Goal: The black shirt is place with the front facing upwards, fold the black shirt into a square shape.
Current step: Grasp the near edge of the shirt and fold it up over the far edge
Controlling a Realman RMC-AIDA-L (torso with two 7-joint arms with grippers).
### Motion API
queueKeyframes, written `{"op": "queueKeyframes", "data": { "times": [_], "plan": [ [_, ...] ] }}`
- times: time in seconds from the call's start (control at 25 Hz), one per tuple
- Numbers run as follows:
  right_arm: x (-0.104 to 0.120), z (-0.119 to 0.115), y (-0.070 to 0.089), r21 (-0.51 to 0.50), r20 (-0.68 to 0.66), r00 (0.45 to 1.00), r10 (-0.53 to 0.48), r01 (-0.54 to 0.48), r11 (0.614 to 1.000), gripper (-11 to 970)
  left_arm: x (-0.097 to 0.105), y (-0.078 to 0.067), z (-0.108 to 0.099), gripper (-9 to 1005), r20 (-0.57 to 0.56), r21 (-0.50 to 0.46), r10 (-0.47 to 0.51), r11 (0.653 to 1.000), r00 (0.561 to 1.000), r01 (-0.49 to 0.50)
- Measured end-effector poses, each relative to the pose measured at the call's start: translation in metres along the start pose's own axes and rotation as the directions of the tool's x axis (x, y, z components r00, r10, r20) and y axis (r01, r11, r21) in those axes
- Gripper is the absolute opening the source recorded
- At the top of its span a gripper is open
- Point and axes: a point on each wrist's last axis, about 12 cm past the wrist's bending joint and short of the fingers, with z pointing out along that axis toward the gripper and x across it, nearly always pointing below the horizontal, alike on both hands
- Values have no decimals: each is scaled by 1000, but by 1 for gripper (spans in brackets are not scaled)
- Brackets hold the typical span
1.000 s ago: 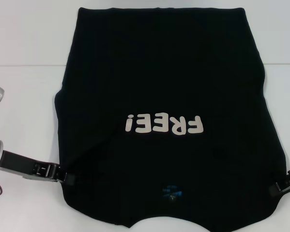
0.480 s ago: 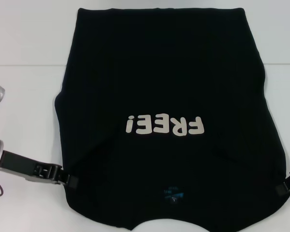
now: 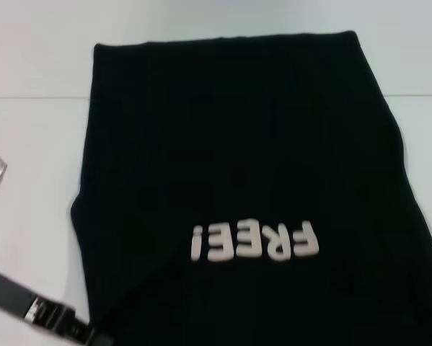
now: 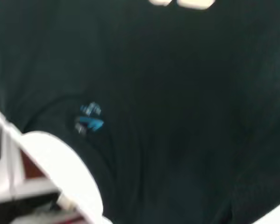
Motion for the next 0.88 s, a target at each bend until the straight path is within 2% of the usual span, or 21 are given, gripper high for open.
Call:
{"op": "queueKeyframes", "data": {
  "times": [0.16, 0.32, 0.44, 0.48, 0.52, 0.68, 0.8, 0.88],
  "plan": [
    [14, 10, 4, -56, -81, 995, -64, 60, 997, 66, 11, -1, 3, 33, -57, 32, -2, 999, 998, 4],
    [13, 17, 2, -42, -60, 997, -57, 55, 998, 66, 10, 0, 6, 32, -45, 32, 5, 999, 999, -4],
    [7, 13, -2, -23, 27, 999, -20, 20, 1000, 66, 2, 0, 4, 32, 6, 26, 7, 1000, 1000, -8],
    [6, 10, -4, -19, 63, 998, -2, 3, 1000, 66, -12, -2, -5, 32, 114, 21, 2, 1000, 993, -5],
    [4, 3, -8, -8, 123, 992, 28, -27, 1000, 66, -16, -2, -9, 33, 151, 21, -4, 1000, 989, 1],
    [0, -27, -24, -22, 373, 916, 148, -151, 988, 66, -41, -2, -33, 34, 401, 20, -30, 1000, 916, 24],
    [-4, -43, -32, -53, 536, 822, 193, -196, 979, 66, -60, 3, -47, 34, 568, -10, -38, 999, 822, 54],
    [-9, -49, -35, -72, 632, 748, 200, -201, 977, 67, -71, 8, -49, 33, 668, -23, -39, 997, 743, 73]
  ]
}}
